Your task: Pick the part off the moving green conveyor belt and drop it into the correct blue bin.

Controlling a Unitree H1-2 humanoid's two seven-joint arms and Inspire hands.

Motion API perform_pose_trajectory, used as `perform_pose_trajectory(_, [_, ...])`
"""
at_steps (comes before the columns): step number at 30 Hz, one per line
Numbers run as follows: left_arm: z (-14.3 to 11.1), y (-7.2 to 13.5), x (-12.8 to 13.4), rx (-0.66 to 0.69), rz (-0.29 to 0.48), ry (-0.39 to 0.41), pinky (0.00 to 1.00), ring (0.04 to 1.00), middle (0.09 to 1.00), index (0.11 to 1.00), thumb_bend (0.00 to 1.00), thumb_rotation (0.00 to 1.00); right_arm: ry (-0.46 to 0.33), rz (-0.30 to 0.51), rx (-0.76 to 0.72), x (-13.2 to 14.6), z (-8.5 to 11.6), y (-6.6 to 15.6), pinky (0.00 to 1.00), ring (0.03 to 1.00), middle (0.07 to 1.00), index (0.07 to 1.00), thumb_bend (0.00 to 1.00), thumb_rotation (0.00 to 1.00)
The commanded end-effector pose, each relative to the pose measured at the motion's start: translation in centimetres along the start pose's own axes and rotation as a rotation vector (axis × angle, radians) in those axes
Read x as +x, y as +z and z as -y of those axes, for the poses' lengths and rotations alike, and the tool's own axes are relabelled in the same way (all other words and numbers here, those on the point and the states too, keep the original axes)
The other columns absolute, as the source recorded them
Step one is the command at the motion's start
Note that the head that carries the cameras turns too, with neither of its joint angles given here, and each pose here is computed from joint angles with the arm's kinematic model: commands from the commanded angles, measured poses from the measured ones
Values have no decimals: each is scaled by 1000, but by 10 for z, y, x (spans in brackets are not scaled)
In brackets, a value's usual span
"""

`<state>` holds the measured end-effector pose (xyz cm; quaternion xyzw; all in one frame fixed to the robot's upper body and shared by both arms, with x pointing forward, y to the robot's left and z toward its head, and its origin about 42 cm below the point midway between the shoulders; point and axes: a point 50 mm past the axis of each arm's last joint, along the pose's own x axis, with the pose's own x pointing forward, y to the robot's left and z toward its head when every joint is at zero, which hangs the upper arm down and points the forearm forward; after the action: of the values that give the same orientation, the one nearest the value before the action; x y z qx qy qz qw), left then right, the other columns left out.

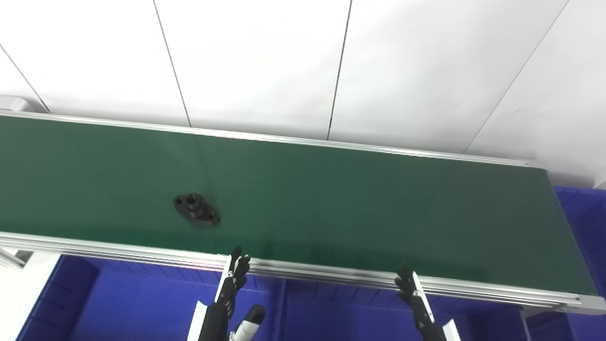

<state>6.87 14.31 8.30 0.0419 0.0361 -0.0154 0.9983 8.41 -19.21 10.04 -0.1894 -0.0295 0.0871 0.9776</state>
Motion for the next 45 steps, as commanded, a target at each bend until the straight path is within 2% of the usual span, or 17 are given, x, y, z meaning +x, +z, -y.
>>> perform_pose_trajectory(1, [-3, 7, -2, 10, 19, 10, 931, 944, 958, 1000, 657, 900, -30, 127, -35, 17, 8, 24, 890, 949, 968, 978, 808, 539])
perform_pose_trajectory(4, [-2, 6, 0, -2, 14, 11, 967, 955, 964, 1000, 644, 903, -35, 153, -84, 35, 14, 34, 884, 946, 969, 961, 864, 583])
perform_pose_trajectory(8, [0, 5, 1, -6, 13, 5, 966, 962, 968, 1000, 643, 902, -38, 167, -126, 59, 23, 41, 888, 936, 955, 934, 882, 587])
perform_pose_trajectory(10, [1, 5, 2, -5, 11, 5, 961, 956, 961, 1000, 641, 904, -41, 176, -188, 71, 28, 44, 868, 925, 945, 923, 889, 580])
perform_pose_trajectory(11, [2, 5, 2, -7, 11, 3, 973, 960, 962, 1000, 635, 907, -41, 182, -231, 77, 30, 46, 811, 894, 927, 919, 902, 579])
perform_pose_trajectory(13, [3, 5, 3, -12, 11, 1, 990, 966, 965, 1000, 634, 906, -37, 195, -305, 89, 33, 50, 777, 872, 914, 917, 914, 575])
perform_pose_trajectory(17, [4, 5, 4, -13, 10, 1, 991, 963, 962, 1000, 628, 897, -30, 199, -361, 109, 32, 58, 772, 855, 892, 899, 936, 541])
perform_pose_trajectory(20, [5, 5, 5, -8, 15, -3, 964, 955, 960, 1000, 622, 902, -19, 193, -369, 129, 28, 67, 808, 856, 886, 890, 947, 514])
perform_pose_trajectory(24, [7, 4, 7, -20, 16, -5, 959, 960, 965, 1000, 620, 884, 6, 179, -432, 160, 18, 81, 804, 815, 843, 870, 949, 522])
perform_pose_trajectory(29, [7, 4, 7, -19, 21, -5, 979, 961, 963, 1000, 634, 875, 50, 160, -467, 181, 6, 87, 786, 806, 824, 856, 933, 518])
perform_pose_trajectory(38, [7, 5, 8, -21, 31, -8, 960, 960, 961, 1000, 638, 874, 109, 146, -524, 211, -22, 90, 777, 784, 810, 847, 907, 482])
perform_pose_trajectory(45, [8, 6, 6, -21, 32, -10, 950, 954, 959, 1000, 645, 875, 149, 141, -553, 227, -48, 80, 752, 759, 795, 847, 909, 489])
